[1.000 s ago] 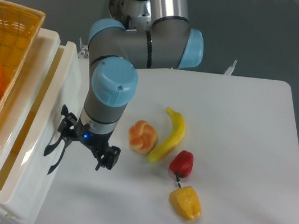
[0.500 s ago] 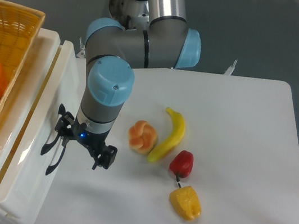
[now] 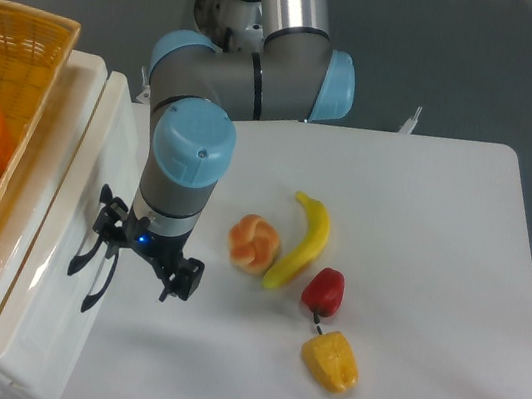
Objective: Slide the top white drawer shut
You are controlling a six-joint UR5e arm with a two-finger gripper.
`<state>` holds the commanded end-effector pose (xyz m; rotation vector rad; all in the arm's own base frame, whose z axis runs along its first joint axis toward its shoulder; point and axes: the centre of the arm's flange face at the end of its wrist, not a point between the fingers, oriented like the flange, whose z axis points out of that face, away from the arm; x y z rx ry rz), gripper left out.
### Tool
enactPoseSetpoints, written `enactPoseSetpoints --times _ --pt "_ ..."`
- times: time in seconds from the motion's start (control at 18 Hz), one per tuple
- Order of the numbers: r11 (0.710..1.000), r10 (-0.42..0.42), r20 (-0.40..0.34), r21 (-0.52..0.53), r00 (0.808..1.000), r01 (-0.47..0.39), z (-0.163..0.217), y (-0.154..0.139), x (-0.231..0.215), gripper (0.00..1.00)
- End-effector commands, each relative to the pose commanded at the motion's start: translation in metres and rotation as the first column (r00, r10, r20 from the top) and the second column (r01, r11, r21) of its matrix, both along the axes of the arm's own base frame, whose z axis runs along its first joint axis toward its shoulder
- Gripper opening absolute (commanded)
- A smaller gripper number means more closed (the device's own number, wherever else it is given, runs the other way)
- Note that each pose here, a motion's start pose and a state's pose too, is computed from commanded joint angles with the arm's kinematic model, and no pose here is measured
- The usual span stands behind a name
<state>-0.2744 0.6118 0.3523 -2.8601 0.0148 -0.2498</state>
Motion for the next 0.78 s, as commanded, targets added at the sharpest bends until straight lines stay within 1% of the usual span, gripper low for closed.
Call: enactPoseSetpoints --times 0.78 --pt "1.000 0.002 -0.002 0.002 1.000 -0.002 0.0007 -0.0010 -0.0030 1.00"
